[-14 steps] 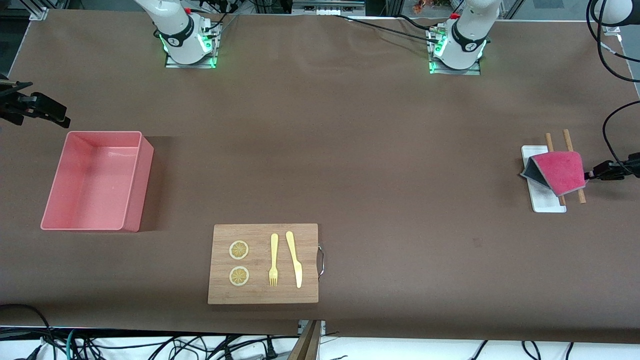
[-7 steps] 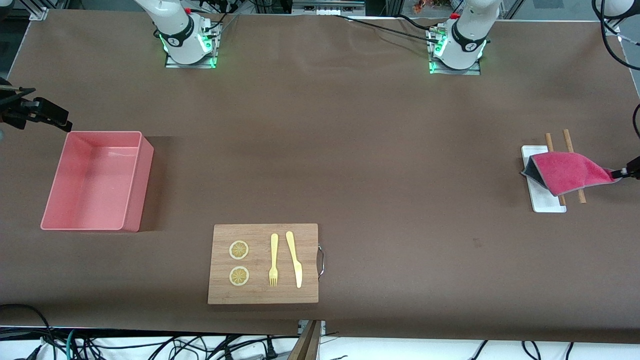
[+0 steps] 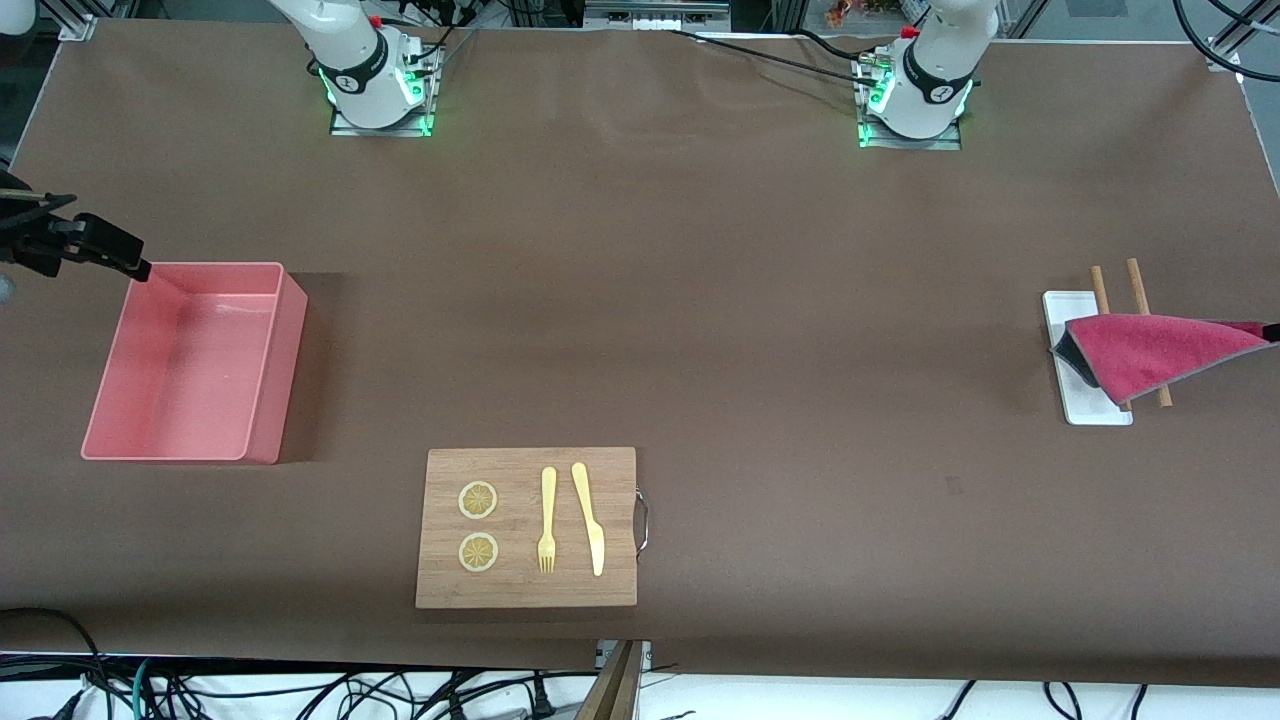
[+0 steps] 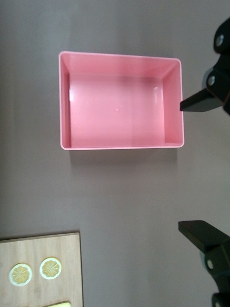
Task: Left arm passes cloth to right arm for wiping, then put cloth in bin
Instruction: 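Lift the cloth with the left gripper while the right gripper reaches out, then carry the cloth toward the right gripper near the wooden board, then grasp the cloth with the right gripper and release the left gripper, then withdraw the left gripper while the right gripper lowers the cloth, then wipe the table beside the wooden board with the cloth in the right gripper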
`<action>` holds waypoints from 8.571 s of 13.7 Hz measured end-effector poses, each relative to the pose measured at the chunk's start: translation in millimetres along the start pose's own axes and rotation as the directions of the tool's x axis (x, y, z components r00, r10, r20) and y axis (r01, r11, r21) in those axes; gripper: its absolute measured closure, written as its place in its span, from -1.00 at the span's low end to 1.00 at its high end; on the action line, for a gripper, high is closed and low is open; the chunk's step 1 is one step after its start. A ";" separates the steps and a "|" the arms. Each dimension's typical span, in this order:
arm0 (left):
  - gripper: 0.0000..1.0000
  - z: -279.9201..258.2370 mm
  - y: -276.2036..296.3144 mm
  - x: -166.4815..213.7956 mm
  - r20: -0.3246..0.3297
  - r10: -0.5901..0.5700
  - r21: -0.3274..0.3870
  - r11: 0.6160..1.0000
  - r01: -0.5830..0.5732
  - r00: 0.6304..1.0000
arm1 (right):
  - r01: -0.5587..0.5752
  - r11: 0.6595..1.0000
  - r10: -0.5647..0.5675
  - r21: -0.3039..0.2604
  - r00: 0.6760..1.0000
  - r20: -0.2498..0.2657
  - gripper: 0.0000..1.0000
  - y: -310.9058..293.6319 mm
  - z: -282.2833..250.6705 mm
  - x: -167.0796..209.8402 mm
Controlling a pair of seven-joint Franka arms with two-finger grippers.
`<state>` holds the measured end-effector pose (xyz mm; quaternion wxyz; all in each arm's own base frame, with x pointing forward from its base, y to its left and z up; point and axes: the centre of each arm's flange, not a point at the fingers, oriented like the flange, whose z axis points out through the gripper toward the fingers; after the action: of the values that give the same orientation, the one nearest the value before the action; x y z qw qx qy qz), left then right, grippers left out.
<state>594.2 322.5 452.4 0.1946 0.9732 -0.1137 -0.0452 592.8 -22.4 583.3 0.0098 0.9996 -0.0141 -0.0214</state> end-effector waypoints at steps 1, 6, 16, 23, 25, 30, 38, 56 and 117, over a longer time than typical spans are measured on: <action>0.96 -3.1 27.0 12.2 0.022 -0.024 0.003 1.000 0.024 0.999 | 0.000 0.999 -0.001 0.037 1.000 0.021 -1.00 -4.7 15.9 8.1; 0.96 8.1 162.5 63.5 0.161 -0.052 0.002 0.999 0.052 0.986 | -0.136 0.959 0.123 0.248 0.990 0.067 -1.00 -38.0 75.6 42.4; 0.96 141.8 505.5 144.2 0.274 0.021 0.120 0.991 -0.056 0.961 | -0.403 0.861 0.389 0.311 0.915 0.110 -1.00 -178.3 113.0 57.0; 0.96 169.8 662.5 160.4 0.046 -0.192 -0.225 0.954 0.198 0.980 | -0.552 0.750 0.543 0.364 0.828 0.139 -1.00 -246.0 163.4 70.6; 0.96 179.1 695.8 164.1 0.004 -0.291 -0.318 0.907 0.277 0.957 | -0.586 0.729 0.568 0.353 0.806 0.167 -1.00 -258.0 183.4 71.4; 0.96 220.8 748.0 175.4 -0.018 -0.453 -0.528 0.762 0.376 0.891 | -0.690 0.626 0.626 0.363 0.722 0.295 -1.00 -275.2 225.2 74.7; 0.96 251.3 778.6 171.1 0.000 -0.517 -0.620 0.672 0.406 0.856 | -0.751 0.576 0.619 0.322 0.659 0.428 -1.00 -306.5 282.4 62.9; 0.96 253.7 777.6 172.1 0.009 -0.535 -0.618 0.661 0.425 0.845 | -0.768 0.584 0.610 0.261 0.628 0.484 0.96 -305.0 300.1 49.6; -1.00 37.2 376.2 28.0 -0.072 -0.128 0.435 0.889 0.147 0.989 | -0.569 0.773 0.531 0.281 0.822 0.203 0.96 -376.6 328.6 25.2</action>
<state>539.8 -35.9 563.3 -0.0309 0.9983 -0.0478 -0.0121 614.3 346.9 246.4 -0.1523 0.9358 -0.3100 -0.0708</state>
